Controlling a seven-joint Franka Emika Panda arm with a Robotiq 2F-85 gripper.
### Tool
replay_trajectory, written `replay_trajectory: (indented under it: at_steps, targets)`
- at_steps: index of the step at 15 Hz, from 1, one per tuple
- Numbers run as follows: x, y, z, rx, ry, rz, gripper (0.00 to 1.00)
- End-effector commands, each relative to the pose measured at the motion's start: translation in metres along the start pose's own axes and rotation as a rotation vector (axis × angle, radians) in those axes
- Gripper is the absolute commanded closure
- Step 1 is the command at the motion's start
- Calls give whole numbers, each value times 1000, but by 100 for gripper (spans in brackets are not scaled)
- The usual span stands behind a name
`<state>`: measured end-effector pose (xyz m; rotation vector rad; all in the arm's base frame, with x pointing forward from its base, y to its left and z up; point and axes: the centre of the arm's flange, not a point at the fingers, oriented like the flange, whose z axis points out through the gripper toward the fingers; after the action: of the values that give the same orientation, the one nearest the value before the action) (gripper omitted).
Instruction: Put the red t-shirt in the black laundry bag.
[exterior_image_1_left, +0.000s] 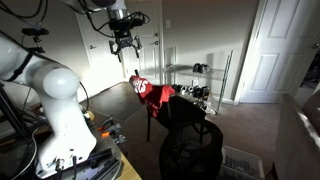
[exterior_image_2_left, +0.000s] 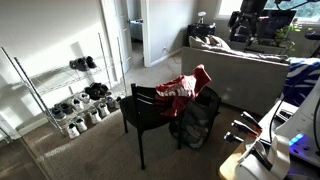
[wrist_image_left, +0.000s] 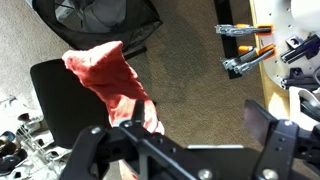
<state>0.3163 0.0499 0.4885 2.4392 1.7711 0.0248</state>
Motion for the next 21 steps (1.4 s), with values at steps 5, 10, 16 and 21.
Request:
replay_trajectory:
  at_steps: [5,10,16,21]
  targets:
    - [0,0,0,-1,1,-1,0]
    - [0,0,0,-1,1,-1,0]
    - [56,-31,2,-64,59,-42,0]
    - [142,-76,-5,-130,99,-88,0]
